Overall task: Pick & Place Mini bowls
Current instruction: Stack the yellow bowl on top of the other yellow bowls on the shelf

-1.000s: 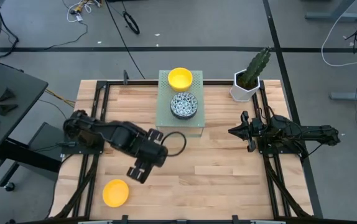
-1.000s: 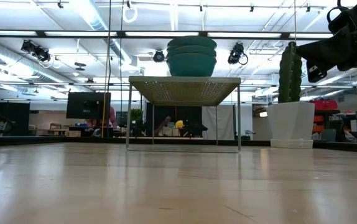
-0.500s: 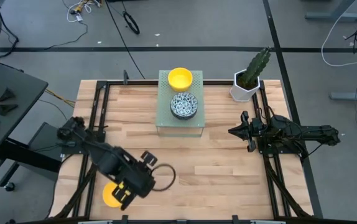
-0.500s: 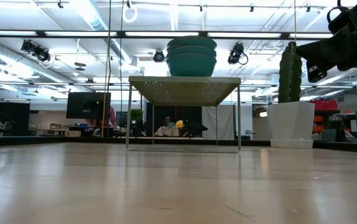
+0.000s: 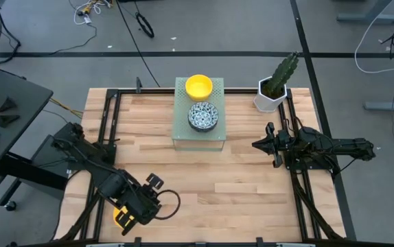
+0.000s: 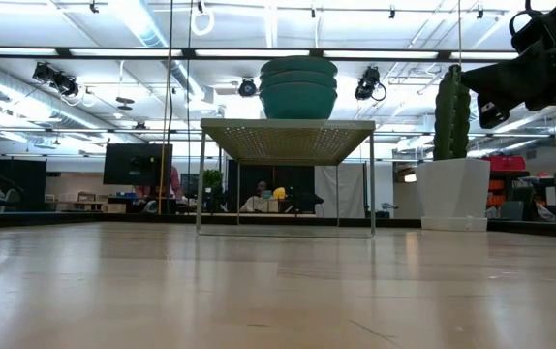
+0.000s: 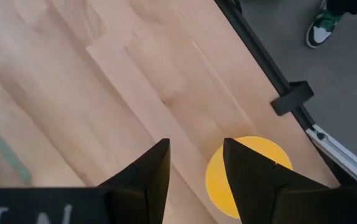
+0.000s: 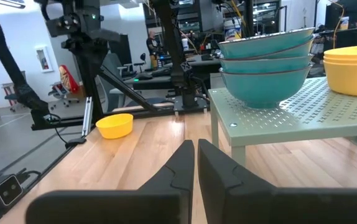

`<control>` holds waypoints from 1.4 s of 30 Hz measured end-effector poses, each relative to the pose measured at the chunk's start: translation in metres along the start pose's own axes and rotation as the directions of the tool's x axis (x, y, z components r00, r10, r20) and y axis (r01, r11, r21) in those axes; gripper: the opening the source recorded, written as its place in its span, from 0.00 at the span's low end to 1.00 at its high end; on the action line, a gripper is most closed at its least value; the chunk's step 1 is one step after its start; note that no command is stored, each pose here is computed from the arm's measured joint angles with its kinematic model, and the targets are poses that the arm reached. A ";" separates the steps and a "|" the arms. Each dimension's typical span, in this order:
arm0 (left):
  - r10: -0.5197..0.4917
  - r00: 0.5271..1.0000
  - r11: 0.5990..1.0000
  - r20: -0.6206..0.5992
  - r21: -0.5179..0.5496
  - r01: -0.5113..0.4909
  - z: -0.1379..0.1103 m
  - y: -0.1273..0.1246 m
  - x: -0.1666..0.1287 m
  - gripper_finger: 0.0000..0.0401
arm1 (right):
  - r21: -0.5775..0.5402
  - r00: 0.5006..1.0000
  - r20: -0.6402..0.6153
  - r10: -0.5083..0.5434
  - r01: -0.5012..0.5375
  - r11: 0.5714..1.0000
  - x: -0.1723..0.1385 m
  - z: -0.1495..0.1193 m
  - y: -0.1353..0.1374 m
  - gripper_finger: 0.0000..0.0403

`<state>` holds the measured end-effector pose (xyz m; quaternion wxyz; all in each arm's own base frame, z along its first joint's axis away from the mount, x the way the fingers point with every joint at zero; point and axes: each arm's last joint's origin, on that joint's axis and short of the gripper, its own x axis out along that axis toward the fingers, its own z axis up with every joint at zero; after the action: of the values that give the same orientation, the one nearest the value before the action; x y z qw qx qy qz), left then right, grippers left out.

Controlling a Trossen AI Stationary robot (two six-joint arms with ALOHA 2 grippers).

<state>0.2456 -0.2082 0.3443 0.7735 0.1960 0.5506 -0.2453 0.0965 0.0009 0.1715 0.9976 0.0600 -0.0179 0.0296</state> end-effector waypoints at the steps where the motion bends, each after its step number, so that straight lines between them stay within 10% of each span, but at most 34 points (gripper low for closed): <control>1: -0.003 1.000 1.000 -0.002 -0.004 0.003 -0.003 -0.002 0.003 0.39 | 0.000 1.000 0.000 0.000 0.000 1.000 0.000 0.000 0.000 0.07; 22: -0.072 0.997 0.995 -0.034 0.064 0.074 -0.074 -0.036 0.023 0.39 | 0.000 1.000 0.000 0.000 0.000 1.000 0.000 0.000 0.000 0.07; 42: -0.144 0.984 0.975 -0.105 -0.187 0.123 -0.117 -0.049 0.040 0.39 | 0.000 1.000 0.000 0.000 0.000 1.000 0.000 0.000 0.000 0.07</control>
<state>0.1389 -0.1868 0.2672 0.7359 0.1021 0.6270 -0.2341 0.0965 0.0009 0.1714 0.9976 0.0599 -0.0178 0.0295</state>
